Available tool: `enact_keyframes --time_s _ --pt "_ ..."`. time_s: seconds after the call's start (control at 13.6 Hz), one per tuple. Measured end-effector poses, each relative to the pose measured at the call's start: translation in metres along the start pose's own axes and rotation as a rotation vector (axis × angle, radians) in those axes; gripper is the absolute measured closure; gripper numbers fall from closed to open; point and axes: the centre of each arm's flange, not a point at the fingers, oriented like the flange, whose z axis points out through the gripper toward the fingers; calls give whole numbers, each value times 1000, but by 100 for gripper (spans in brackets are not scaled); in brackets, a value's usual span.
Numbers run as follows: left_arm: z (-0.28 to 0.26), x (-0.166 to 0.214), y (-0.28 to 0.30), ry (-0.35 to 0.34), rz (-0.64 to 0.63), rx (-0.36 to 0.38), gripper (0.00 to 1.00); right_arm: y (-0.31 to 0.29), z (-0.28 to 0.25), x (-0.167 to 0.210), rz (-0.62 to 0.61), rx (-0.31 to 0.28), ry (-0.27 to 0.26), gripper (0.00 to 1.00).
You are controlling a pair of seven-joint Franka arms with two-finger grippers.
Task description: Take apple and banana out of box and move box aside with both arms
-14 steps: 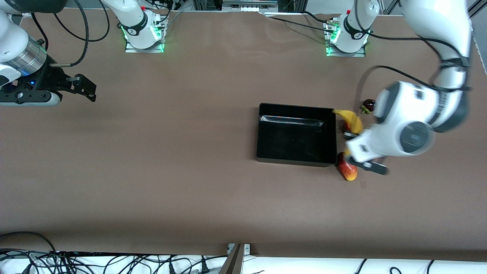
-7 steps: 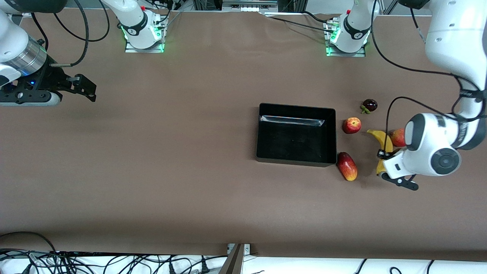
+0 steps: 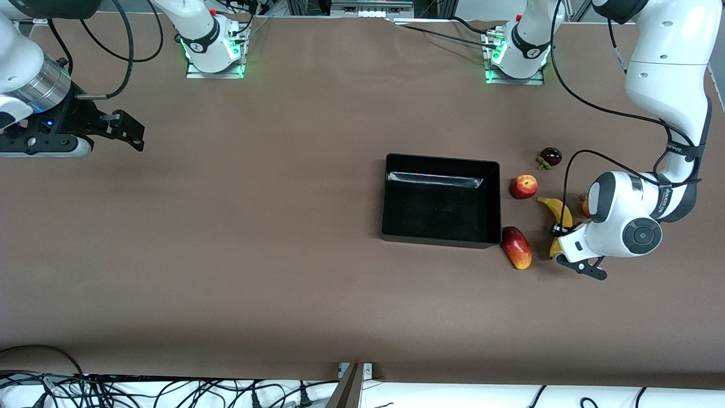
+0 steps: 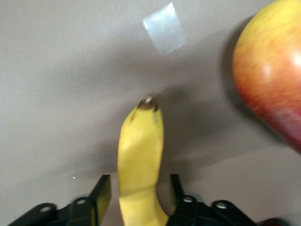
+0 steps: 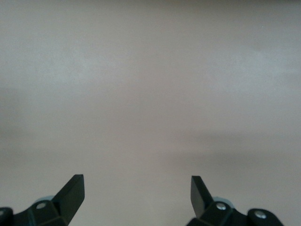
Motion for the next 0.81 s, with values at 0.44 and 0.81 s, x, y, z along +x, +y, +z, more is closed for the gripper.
enact_keyframes --time_s 0.44,0.81 --pt "-195 -15 51 35 56 37 0 -1 -2 0 -1 0 4 0" --pt "-336 -86 77 45 35 44 0 -3 2 4 -5 5 4 0"
